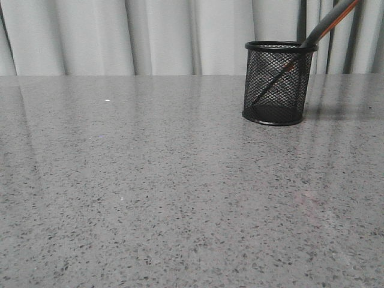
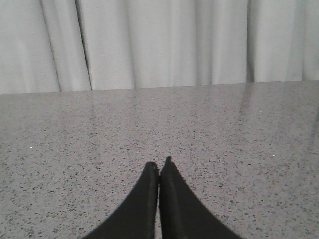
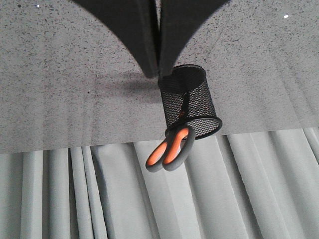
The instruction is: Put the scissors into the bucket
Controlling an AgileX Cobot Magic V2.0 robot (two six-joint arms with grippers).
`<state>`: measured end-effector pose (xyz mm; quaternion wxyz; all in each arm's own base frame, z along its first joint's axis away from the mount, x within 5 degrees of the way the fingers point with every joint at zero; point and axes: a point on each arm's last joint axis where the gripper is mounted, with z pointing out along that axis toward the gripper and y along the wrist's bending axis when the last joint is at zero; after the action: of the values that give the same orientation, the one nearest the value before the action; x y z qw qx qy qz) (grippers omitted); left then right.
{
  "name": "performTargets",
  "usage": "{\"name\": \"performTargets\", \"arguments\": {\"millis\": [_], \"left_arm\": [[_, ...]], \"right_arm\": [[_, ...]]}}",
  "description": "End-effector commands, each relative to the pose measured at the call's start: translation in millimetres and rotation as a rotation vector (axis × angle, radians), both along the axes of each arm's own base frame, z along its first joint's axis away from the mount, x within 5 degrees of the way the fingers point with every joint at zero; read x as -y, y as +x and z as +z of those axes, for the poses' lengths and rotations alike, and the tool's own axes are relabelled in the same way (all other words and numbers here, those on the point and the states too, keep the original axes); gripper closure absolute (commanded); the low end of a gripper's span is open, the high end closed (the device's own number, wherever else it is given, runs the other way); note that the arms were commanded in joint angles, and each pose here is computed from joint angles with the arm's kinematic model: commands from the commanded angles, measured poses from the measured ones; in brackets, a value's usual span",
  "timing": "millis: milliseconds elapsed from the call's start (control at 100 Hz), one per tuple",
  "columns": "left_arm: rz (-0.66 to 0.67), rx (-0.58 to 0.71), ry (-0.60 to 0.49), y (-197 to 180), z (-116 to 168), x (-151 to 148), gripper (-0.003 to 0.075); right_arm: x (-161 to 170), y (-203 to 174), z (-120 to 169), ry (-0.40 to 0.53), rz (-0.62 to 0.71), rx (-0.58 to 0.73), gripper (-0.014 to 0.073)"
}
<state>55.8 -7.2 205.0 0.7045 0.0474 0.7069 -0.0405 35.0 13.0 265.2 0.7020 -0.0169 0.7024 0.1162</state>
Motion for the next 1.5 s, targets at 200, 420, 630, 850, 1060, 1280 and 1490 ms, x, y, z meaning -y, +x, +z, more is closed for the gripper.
{"name": "performTargets", "arguments": {"millis": [200,420,630,850,1060,1280,1490], "left_arm": [[0.013,0.074,-0.048,-1,0,-1,0.0741],[0.013,0.074,-0.048,-1,0,-1,0.0741],[0.013,0.074,-0.048,-1,0,-1,0.0741],[0.013,0.074,-0.048,-1,0,-1,0.0741],[0.013,0.074,-0.048,-1,0,-1,0.0741],[0.013,0.074,-0.048,-1,0,-1,0.0741],[0.013,0.074,-0.048,-1,0,-1,0.0741]], "right_arm": [[2,-3,14,0.016,-0.025,0.094,0.0661],[2,-3,14,0.016,-0.025,0.094,0.0661],[2,-3,14,0.016,-0.025,0.094,0.0661],[2,-3,14,0.016,-0.025,0.094,0.0661],[5,-1,10,-0.059,-0.059,0.108,0.0661],[9,12,-23,-0.152,-0.116,0.091,0.0661],[9,19,-57,-0.134,-0.131,0.14,0.0661]]}}
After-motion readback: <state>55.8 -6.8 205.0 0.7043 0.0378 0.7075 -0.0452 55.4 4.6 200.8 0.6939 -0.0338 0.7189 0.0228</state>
